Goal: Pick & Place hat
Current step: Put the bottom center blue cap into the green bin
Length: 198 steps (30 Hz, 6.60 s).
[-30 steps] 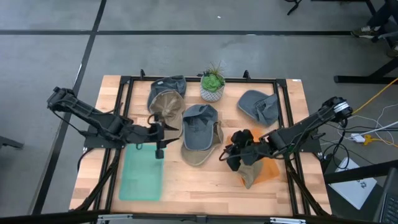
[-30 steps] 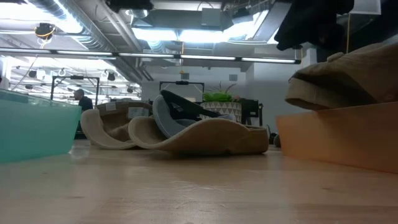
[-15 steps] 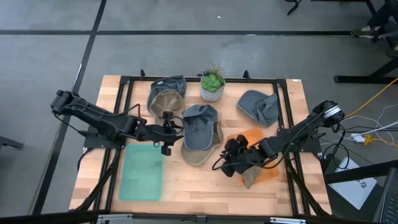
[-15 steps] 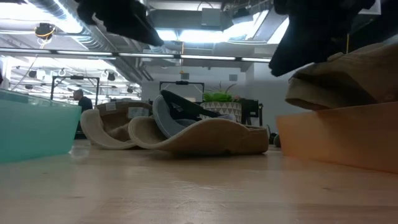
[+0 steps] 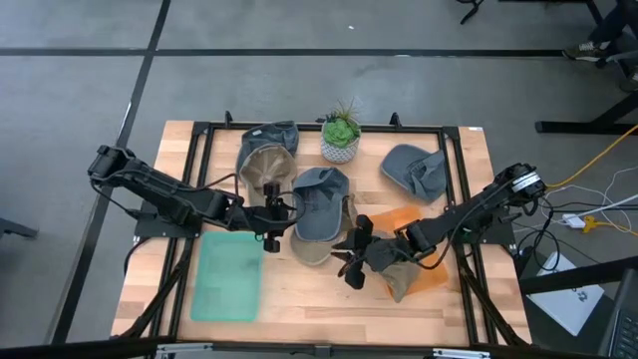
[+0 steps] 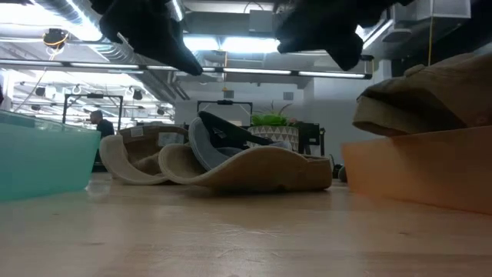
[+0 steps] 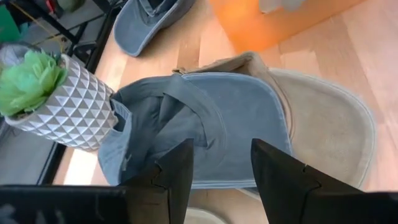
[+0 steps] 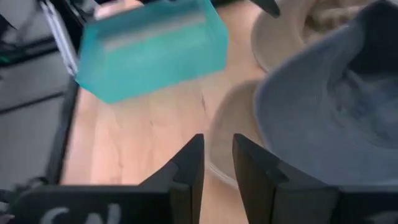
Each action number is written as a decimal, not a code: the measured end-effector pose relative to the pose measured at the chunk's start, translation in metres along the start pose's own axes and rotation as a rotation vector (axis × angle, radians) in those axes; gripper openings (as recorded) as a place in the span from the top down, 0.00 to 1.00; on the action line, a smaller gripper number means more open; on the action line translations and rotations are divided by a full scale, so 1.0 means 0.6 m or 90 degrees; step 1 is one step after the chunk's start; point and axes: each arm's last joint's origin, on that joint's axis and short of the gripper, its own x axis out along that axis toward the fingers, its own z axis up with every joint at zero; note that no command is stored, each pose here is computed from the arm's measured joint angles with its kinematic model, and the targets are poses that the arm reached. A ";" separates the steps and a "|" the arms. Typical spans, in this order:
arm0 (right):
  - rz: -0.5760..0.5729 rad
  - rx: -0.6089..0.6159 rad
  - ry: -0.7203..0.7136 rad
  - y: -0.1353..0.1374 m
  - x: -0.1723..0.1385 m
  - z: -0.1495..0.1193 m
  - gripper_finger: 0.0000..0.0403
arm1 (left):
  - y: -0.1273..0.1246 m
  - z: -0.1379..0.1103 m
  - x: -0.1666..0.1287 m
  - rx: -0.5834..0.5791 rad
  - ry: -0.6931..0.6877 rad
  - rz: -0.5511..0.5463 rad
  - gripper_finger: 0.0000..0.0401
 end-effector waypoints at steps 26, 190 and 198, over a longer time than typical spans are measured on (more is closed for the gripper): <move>-0.214 0.326 0.087 -0.176 0.046 0.031 0.49 | 0.018 -0.008 -0.005 0.028 0.036 0.213 0.63; -0.400 -0.197 -0.263 0.000 -0.084 0.115 0.43 | 0.098 0.159 -0.126 0.069 -0.059 0.388 0.99; -0.346 -0.143 -0.284 0.030 -0.099 0.098 0.34 | 0.076 0.155 -0.137 0.121 -0.056 0.360 0.99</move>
